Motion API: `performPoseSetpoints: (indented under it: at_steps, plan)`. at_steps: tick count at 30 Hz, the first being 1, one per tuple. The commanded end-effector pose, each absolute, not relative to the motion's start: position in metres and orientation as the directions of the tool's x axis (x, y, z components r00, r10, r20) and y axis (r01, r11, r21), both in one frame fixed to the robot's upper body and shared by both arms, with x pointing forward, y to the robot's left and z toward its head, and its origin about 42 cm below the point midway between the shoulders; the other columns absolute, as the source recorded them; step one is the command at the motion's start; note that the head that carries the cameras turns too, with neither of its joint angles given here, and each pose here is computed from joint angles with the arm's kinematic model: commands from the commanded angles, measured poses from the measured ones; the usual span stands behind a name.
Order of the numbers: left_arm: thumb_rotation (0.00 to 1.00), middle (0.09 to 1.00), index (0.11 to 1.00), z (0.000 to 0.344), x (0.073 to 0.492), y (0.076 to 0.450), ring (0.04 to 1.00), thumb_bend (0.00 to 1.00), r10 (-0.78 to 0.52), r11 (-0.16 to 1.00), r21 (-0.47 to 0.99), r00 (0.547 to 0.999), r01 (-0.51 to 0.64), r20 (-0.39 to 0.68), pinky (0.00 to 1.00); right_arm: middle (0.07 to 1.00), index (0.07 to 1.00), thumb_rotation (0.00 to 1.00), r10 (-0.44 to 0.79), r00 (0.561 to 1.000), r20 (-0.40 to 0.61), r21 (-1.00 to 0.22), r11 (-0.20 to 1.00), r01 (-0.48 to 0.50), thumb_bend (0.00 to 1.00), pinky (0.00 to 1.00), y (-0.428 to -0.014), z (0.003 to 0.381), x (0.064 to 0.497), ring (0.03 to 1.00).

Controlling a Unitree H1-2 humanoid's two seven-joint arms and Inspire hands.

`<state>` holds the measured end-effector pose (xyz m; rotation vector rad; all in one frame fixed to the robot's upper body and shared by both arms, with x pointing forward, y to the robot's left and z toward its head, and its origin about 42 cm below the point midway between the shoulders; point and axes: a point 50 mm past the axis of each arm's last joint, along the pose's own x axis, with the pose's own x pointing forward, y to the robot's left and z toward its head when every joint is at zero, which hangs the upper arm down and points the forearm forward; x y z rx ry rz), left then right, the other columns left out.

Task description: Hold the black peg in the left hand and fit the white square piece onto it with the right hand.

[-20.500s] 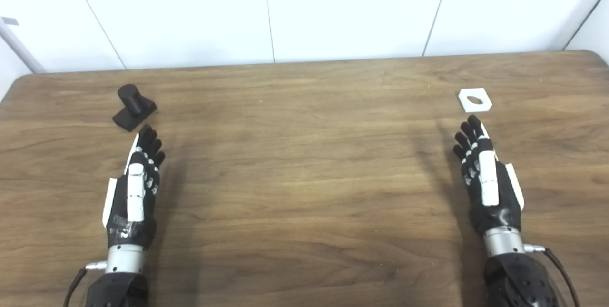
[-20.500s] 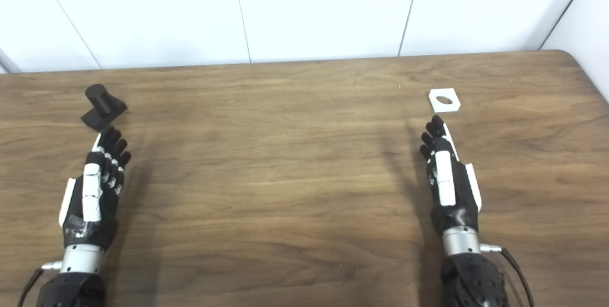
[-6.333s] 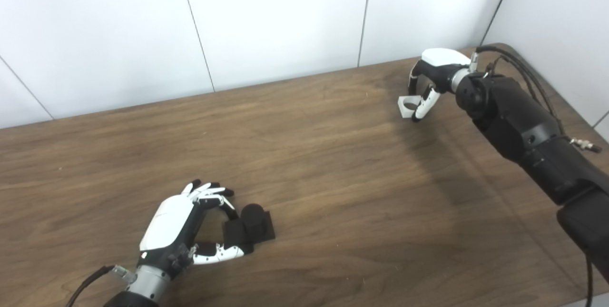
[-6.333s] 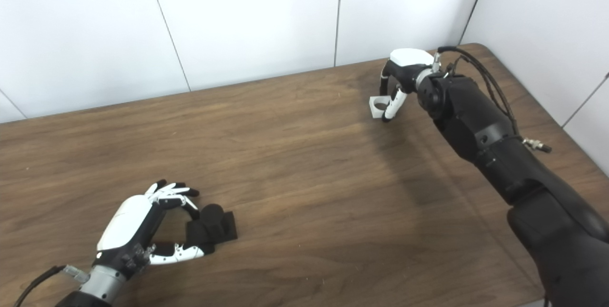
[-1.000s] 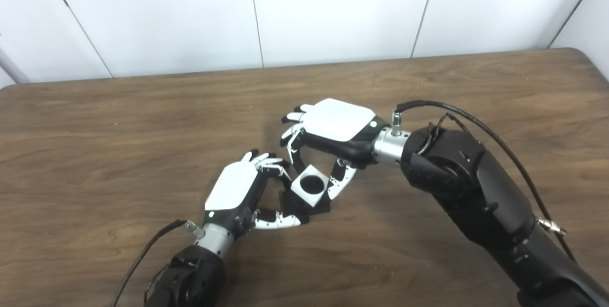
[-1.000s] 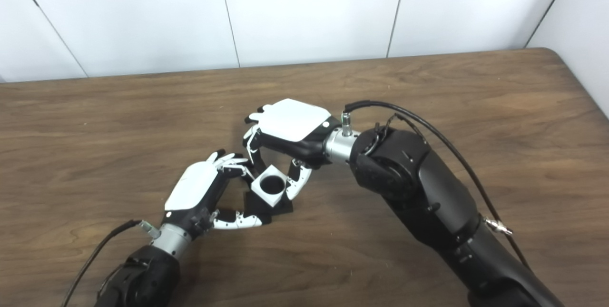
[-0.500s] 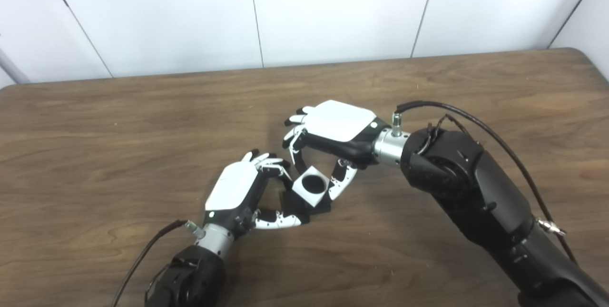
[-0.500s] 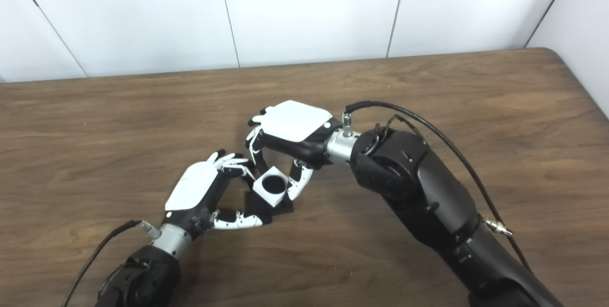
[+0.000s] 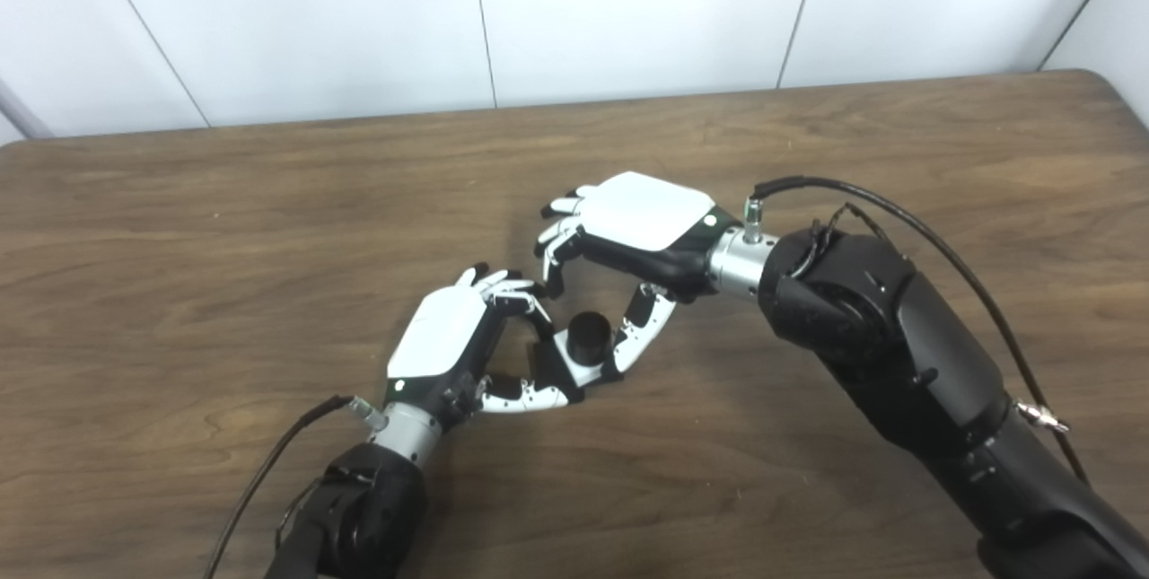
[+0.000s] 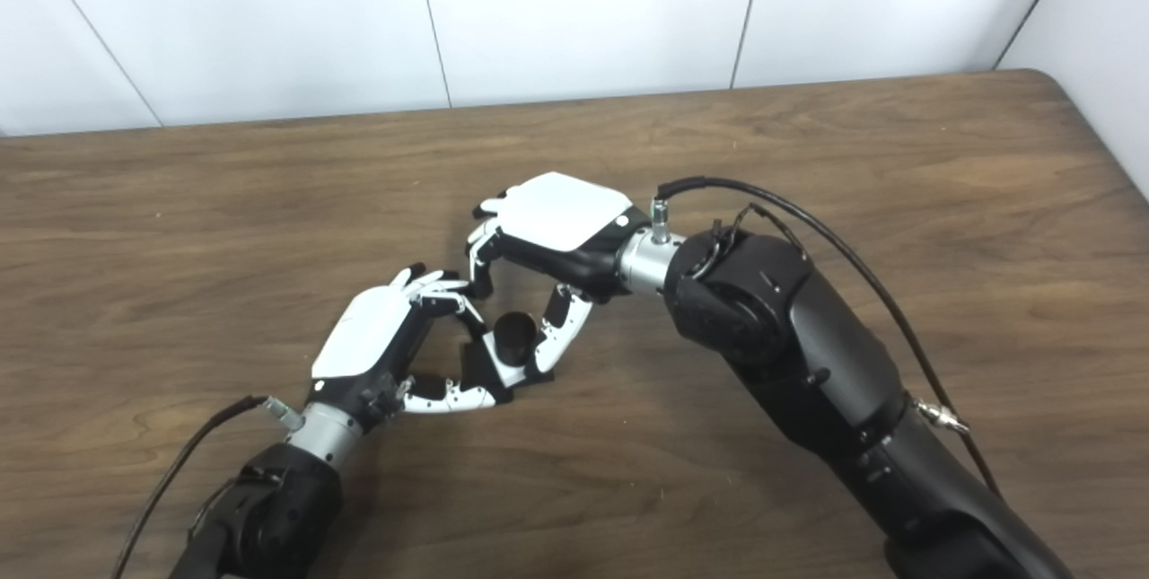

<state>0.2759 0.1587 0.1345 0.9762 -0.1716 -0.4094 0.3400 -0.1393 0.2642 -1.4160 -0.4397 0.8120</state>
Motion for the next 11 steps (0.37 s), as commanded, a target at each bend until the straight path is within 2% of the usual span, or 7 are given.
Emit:
performPoseSetpoints:
  at_steps: [1,11]
  plan:
    - [0.05,0.784,0.485,0.1171,0.2676,0.1561,0.887,0.52,-0.435,0.458,0.818,0.890,0.349,-0.136,1.00,0.859,0.683,0.36,0.726,0.673,-0.145,-0.983,-0.025,-0.184,1.00,0.98,-0.1397,0.2800,0.3421,0.967]
    - [0.05,0.787,0.485,0.1174,0.2680,0.1566,0.888,0.52,-0.436,0.465,0.813,0.890,0.351,-0.136,1.00,0.891,0.721,0.36,0.707,0.691,-0.148,-0.981,-0.020,-0.191,1.00,0.99,-0.1462,0.2839,0.3411,0.981]
